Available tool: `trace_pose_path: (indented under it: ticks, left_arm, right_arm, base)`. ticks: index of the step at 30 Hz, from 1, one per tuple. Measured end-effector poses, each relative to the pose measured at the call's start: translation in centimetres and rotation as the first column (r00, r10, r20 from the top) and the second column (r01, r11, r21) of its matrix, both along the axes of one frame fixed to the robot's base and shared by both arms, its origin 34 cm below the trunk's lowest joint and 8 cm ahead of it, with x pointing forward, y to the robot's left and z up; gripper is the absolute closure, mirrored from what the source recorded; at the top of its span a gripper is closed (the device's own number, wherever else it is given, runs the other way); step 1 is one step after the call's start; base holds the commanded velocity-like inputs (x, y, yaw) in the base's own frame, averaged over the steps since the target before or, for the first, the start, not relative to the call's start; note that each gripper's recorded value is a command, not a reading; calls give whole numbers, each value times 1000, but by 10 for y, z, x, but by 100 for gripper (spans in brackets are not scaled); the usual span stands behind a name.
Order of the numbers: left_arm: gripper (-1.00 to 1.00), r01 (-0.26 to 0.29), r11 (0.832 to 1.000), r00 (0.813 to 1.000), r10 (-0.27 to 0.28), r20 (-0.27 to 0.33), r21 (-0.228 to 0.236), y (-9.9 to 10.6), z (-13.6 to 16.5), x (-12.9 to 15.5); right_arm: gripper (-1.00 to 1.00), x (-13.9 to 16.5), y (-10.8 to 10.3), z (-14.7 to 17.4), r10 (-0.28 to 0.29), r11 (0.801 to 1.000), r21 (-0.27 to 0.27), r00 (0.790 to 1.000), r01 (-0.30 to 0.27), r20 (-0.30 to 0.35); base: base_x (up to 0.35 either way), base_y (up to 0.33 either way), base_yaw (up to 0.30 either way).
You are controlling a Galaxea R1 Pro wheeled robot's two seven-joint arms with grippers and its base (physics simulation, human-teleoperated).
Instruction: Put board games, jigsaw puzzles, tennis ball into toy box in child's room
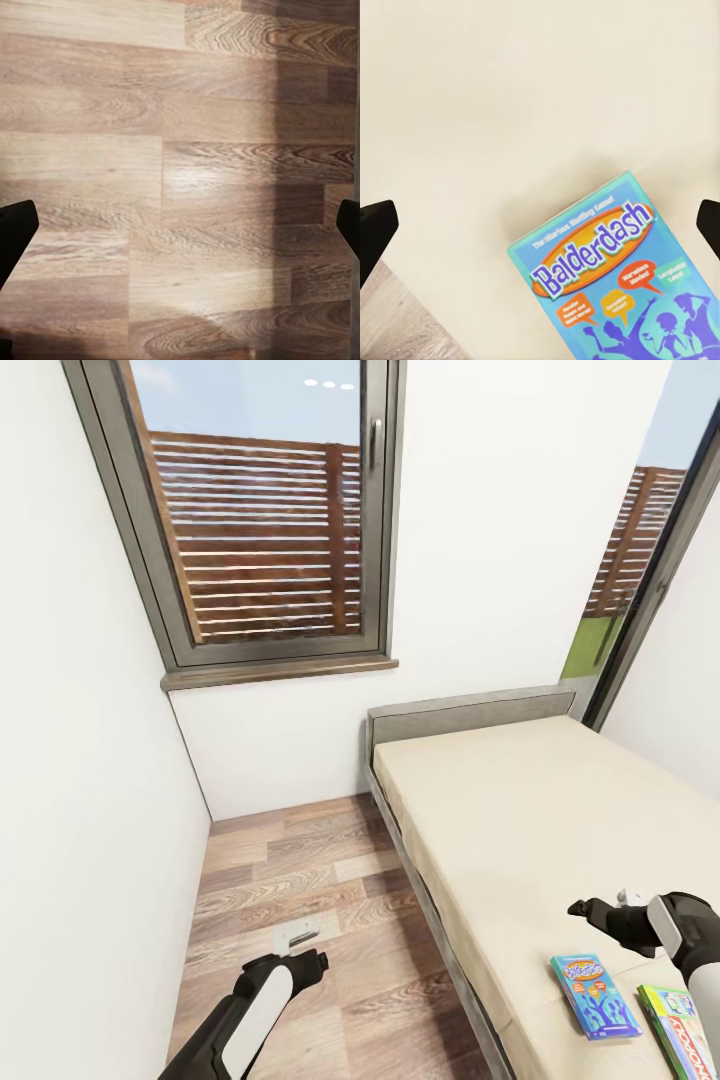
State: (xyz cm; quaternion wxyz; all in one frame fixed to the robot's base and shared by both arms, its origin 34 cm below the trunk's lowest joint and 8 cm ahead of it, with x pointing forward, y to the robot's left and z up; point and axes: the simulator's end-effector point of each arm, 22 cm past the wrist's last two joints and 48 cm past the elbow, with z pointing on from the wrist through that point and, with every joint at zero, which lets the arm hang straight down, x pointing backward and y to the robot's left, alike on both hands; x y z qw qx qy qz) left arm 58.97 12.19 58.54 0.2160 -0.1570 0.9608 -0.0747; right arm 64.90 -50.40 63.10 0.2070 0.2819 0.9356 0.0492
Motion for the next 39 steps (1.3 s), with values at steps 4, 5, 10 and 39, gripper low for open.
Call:
trace_pose_path:
  ticks: [4, 5, 10, 39]
  left_arm:
    - [-100, 0, 1000, 1000, 0, 0, 1, 0, 0, 1]
    - [-100, 0, 1000, 1000, 0, 0, 0, 0, 0, 1]
    - [-100, 0, 1000, 1000, 0, 0, 1, 1, 0, 1]
    - [-100, -1, 1000, 1000, 1, -20, 4, 1, -9, -4]
  right_arm:
    - [-100, 0, 0, 0, 0, 1000, -1, 1000, 0, 0]
    - [-100, 0, 0, 0, 0, 1000, -1, 1000, 0, 0]
    - [-100, 0, -1, 0, 0, 1000, -2, 1000, 0, -1]
    - [-100, -4, -1, -9, 1, 1000, -3, 1000, -1, -19]
  base:
    - [0, 0, 0]
    - [0, 0, 0]
    - [0, 0, 0]
    - [0, 0, 0]
